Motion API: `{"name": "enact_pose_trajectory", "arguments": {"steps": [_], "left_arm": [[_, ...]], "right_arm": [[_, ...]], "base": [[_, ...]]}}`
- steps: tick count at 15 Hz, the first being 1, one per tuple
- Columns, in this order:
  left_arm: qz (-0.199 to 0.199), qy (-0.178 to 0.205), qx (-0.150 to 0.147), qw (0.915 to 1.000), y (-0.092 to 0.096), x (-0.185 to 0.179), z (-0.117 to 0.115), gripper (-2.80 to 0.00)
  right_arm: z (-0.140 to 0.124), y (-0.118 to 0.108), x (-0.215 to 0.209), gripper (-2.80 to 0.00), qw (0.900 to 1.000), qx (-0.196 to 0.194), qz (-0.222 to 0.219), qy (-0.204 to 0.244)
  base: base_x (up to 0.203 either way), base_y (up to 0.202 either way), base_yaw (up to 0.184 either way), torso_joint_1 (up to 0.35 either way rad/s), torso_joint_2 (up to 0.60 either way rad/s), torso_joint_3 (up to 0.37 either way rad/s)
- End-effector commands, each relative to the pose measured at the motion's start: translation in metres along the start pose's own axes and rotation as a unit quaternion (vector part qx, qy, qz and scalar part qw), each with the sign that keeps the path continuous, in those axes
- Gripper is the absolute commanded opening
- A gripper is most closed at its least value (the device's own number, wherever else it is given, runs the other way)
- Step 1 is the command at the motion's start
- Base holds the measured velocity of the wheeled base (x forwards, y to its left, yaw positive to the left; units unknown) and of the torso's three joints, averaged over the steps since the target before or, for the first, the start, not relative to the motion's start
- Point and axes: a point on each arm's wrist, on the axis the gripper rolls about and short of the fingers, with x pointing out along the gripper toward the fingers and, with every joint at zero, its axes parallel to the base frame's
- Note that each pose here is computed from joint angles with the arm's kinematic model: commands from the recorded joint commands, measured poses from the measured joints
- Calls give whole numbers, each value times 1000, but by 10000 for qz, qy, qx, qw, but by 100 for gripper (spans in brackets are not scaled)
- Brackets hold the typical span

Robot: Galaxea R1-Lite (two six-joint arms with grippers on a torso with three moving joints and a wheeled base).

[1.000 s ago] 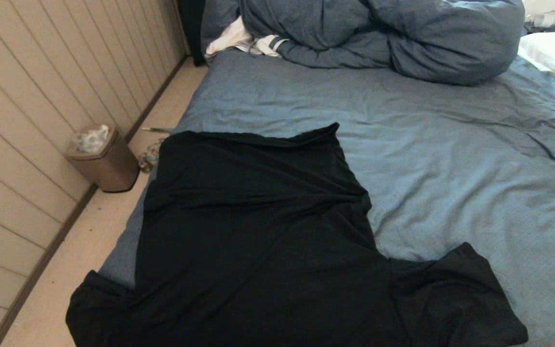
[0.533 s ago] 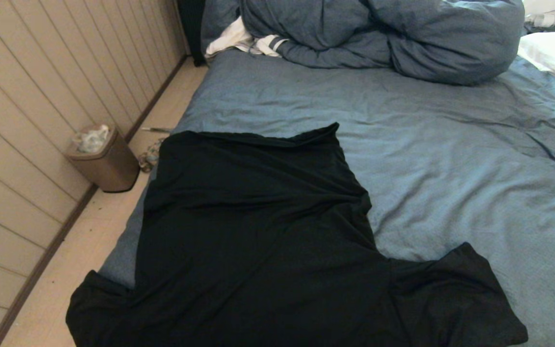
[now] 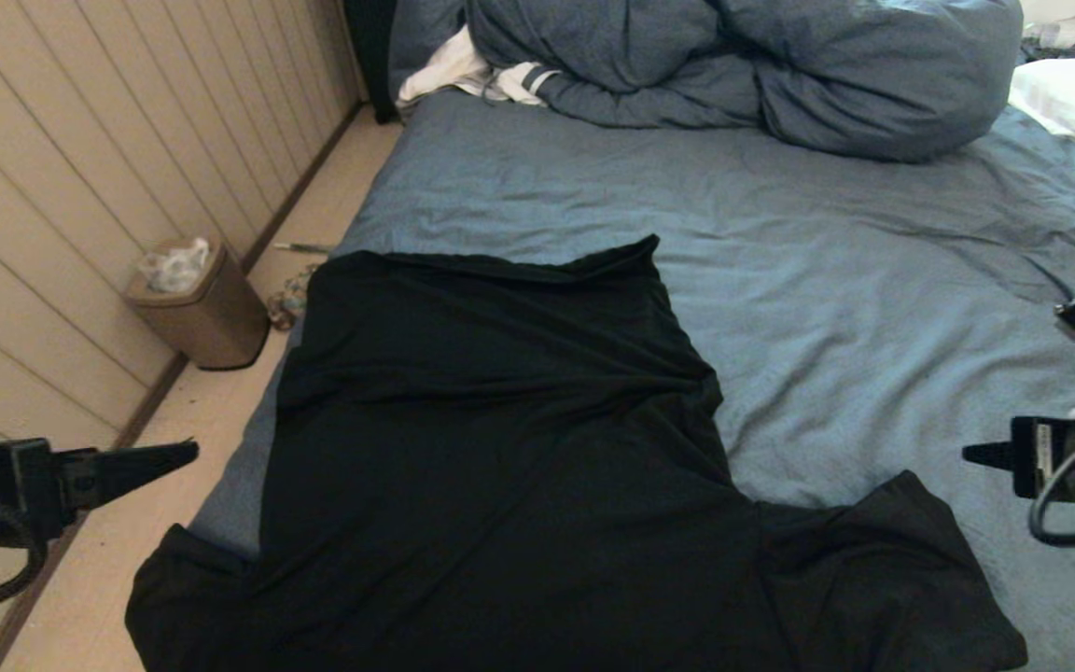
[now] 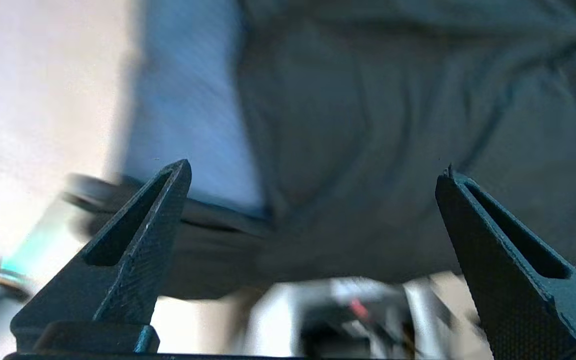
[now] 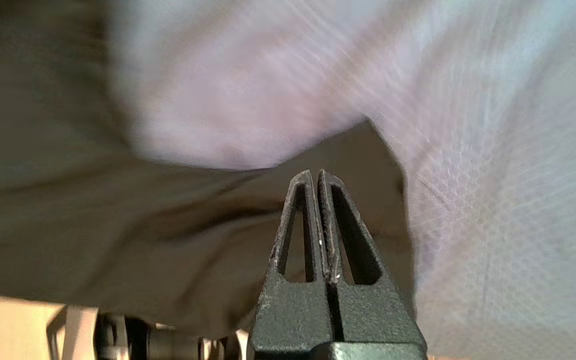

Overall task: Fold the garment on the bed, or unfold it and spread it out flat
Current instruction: Fold the black T-shirt

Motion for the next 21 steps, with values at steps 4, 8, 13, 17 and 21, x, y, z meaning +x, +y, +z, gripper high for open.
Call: {"name": "enact_pose_trajectory", "arguments": {"steps": [4, 8, 13, 17, 21], "left_arm": [[-129, 714, -344, 9968, 8, 42, -1, 0], [-222, 848, -341, 9956, 5, 48, -3, 0], [-296, 948, -353, 9944, 2, 52, -6, 0], [-295, 905, -349, 9948, 0, 50, -5, 0], [-297, 921, -357, 9947, 0, 50, -6, 0]], "right_arm": [[-20, -51, 64, 0, 9880, -182, 9, 1531], [-39, -64, 70, 0, 9819, -153, 25, 1887], [-57, -65, 80, 0, 9744, 202, 585, 2161], [-60, -66, 86, -280, 9750, 194, 614, 2125], [-52, -67, 77, -280, 9811, 111, 533, 1855]], "base": [[0, 0, 0, 0, 0, 0], [0, 0, 0, 0, 0, 0], [0, 0, 0, 0, 0, 0], [0, 0, 0, 0, 0, 0], [0, 0, 0, 0, 0, 0]]}}
